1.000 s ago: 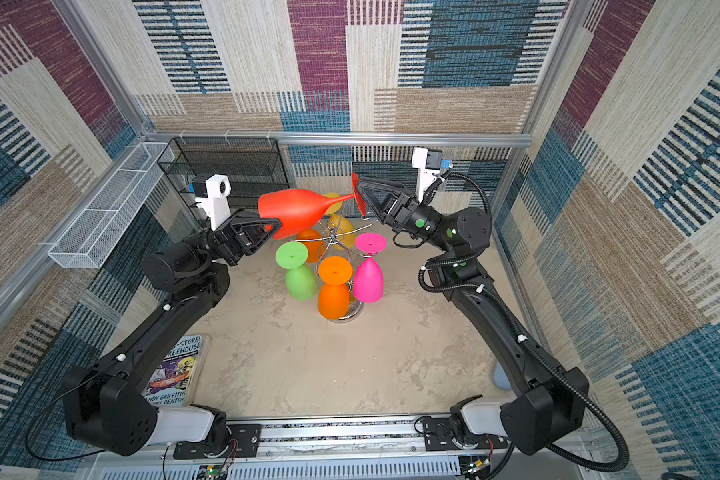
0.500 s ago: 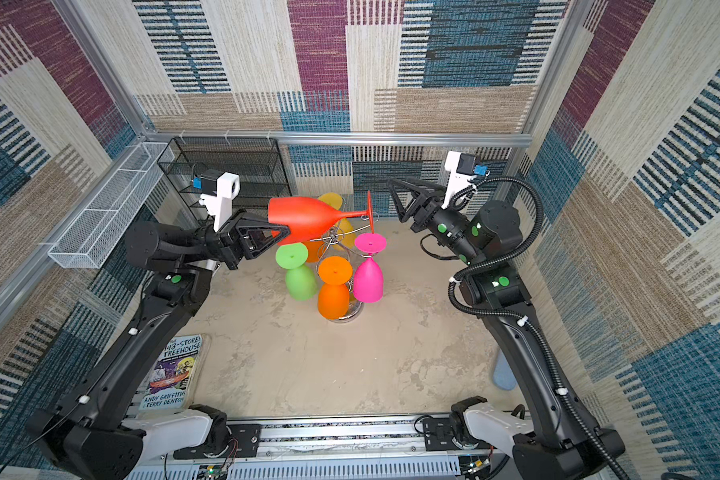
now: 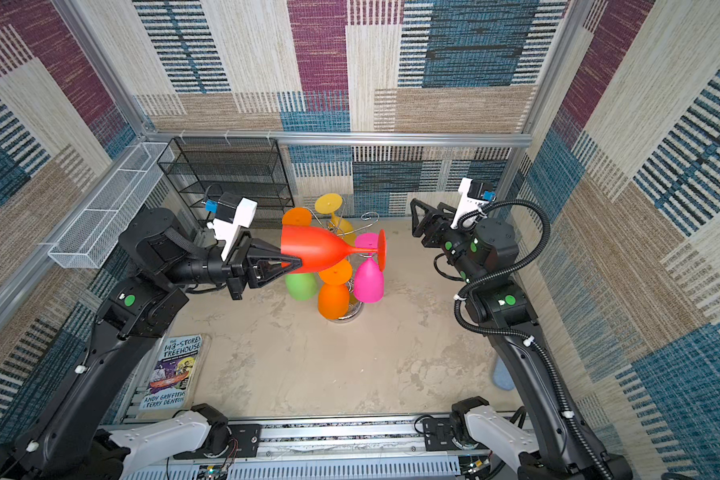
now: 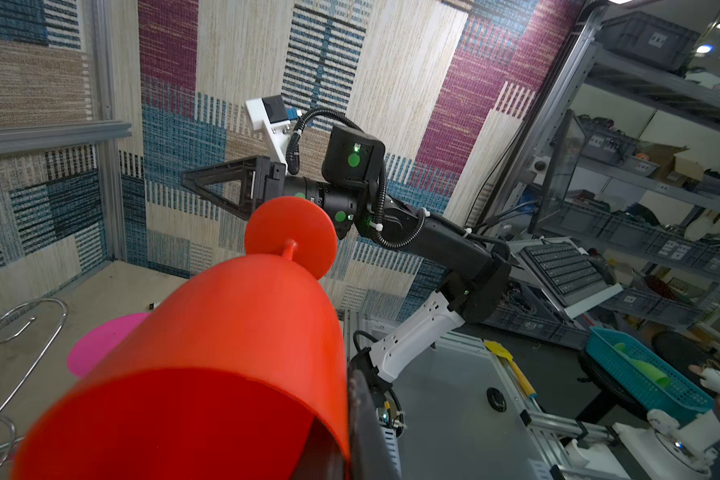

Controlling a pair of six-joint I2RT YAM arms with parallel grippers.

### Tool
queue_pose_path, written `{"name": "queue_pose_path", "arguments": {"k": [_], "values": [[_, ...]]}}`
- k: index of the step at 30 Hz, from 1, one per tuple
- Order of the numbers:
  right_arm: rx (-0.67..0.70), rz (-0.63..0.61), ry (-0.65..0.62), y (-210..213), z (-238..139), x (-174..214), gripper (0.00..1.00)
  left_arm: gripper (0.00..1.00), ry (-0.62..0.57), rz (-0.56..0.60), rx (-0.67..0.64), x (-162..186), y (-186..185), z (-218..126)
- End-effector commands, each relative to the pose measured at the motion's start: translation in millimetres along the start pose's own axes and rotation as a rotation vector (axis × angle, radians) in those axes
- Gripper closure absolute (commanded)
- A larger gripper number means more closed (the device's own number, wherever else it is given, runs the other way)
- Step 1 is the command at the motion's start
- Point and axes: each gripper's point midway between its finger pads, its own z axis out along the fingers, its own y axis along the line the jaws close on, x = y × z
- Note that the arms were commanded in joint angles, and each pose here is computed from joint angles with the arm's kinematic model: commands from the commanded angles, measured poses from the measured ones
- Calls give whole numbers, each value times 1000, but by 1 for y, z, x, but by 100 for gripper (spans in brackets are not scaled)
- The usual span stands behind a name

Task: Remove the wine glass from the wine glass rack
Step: 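Lower the red glass toward the table with the left gripper while the right withdraws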

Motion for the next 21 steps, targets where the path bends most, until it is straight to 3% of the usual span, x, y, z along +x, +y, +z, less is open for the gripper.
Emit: {"name": "queue_pose_path", "arguments": {"k": [1,14,21], "values": [[110,-40,-39,-20,-6,-6,20,100,200,37,-155,47,8,1],[224,-66,58,-56,1,24,18,100,784,186,-352,176,10,37],[229,-45,114,-73,6,49,18,100,1033,206,-361,229,13,45]]}}
